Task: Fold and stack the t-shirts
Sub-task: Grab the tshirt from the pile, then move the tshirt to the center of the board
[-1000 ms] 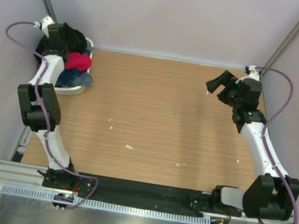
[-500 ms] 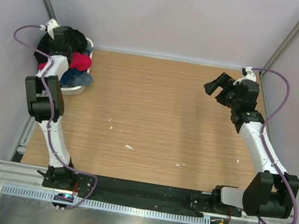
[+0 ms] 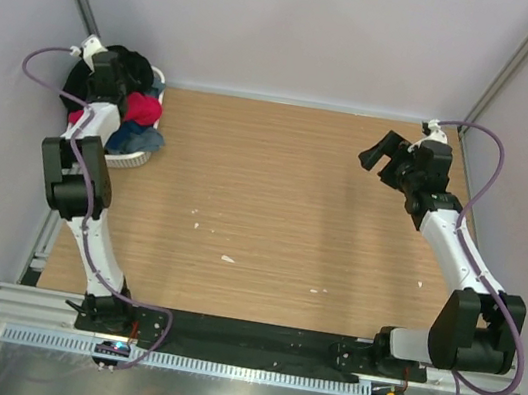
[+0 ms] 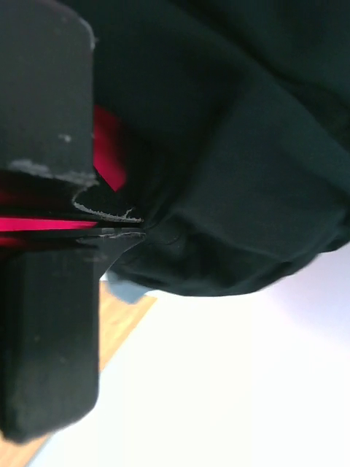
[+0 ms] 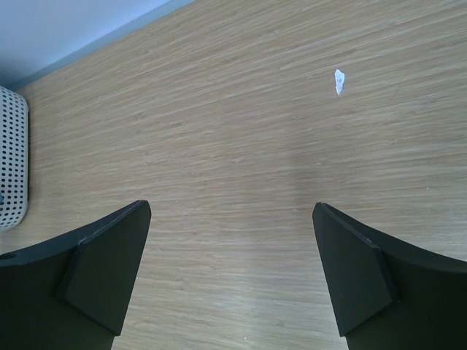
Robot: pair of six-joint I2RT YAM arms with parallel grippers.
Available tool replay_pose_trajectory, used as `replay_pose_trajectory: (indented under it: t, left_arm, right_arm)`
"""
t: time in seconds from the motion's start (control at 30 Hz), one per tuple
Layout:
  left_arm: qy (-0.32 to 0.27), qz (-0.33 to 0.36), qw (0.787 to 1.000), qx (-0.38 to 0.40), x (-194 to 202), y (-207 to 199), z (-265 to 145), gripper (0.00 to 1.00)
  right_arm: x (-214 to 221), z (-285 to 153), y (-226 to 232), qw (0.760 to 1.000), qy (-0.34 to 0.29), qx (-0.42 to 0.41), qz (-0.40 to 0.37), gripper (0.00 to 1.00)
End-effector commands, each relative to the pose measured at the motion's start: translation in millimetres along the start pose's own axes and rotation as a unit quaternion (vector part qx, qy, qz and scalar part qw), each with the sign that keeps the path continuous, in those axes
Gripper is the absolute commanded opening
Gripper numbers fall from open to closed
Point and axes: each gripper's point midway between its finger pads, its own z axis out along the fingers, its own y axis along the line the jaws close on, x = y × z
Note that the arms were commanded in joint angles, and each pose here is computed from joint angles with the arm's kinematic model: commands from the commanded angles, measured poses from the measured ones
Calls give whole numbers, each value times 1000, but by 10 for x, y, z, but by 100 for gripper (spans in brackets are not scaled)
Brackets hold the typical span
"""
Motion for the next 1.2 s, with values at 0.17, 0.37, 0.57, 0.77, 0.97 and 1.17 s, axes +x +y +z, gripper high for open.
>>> replay_pose_trajectory:
  t: [0.17, 0.37, 0.57, 0.77, 0.97, 1.17]
  left_arm:
    - [-109, 14, 985, 134, -929, -853, -1307, 0]
    - [-126, 2, 968, 215, -1399, -1508, -2272, 0]
    - [-149, 10, 949, 278, -1961, -2137, -3186, 0]
    - [-111, 7, 902, 417, -2099, -2881, -4063, 0]
    - [19, 41, 876, 481, -1022, -3436, -4348, 0]
    - [173, 15, 846, 504, 395, -3327, -4381, 0]
  right_arm:
    - [-155, -112, 147, 1000, -16, -18, 6, 100]
    - [-192, -320, 134, 999, -39, -10, 4, 100]
    - [-344, -469, 110, 998, -55, 21, 15, 100]
    - [-556, -766, -419, 972, -121, 190, 62, 100]
    - [-617, -1151, -771, 937, -130, 318, 66, 100]
    - [-671, -1558, -944, 908, -171, 377, 59, 100]
